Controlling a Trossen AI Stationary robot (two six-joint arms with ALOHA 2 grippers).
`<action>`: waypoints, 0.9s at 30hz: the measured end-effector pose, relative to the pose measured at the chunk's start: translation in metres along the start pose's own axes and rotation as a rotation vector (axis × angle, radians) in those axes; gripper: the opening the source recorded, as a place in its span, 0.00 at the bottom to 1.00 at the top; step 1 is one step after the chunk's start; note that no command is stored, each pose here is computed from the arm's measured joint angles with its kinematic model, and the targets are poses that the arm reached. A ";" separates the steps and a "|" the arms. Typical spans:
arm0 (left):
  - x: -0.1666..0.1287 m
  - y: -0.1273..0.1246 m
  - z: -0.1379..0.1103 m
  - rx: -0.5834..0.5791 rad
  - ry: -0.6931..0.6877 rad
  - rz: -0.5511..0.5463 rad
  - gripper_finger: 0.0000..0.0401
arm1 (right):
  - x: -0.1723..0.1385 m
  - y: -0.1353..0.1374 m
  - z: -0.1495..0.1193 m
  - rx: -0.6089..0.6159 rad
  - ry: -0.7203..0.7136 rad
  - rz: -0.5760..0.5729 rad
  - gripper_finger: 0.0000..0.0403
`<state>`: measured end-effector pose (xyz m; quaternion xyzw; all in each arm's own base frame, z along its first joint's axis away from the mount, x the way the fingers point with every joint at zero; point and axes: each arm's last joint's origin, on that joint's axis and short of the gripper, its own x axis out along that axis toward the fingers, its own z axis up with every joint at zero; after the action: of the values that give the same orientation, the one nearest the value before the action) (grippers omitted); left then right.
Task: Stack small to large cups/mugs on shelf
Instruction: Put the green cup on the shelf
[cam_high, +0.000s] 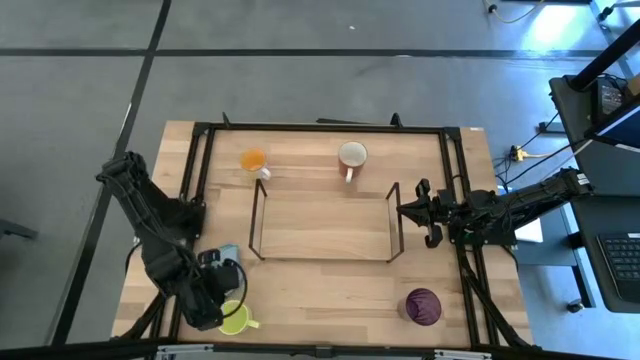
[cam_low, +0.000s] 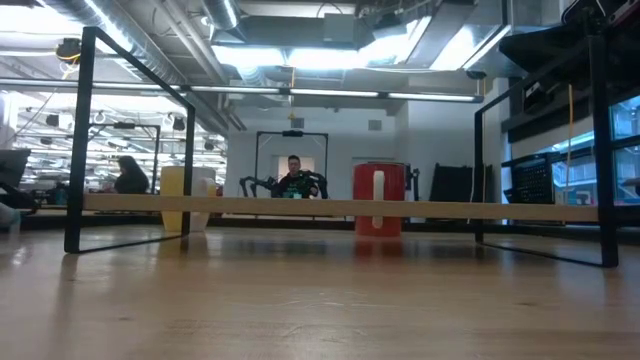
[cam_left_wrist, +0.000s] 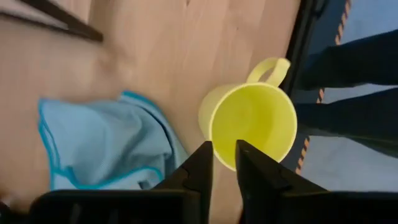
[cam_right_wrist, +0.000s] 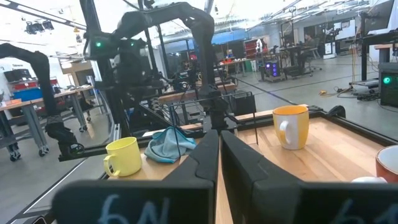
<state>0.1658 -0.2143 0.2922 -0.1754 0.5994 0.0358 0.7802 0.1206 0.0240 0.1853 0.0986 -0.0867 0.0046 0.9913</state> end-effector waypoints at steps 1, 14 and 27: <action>0.003 -0.002 -0.001 -0.019 0.004 0.004 0.20 | 0.000 0.000 0.000 0.000 0.000 0.000 0.05; 0.030 -0.018 -0.019 -0.144 0.037 0.084 0.32 | 0.000 0.000 0.000 0.000 0.000 0.000 0.05; 0.045 -0.021 -0.030 -0.718 0.027 0.190 0.32 | 0.000 0.000 0.000 -0.001 0.000 0.000 0.05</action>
<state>0.1562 -0.2501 0.2483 -0.3821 0.5726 0.3138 0.6539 0.1206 0.0240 0.1853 0.0982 -0.0867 0.0048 0.9914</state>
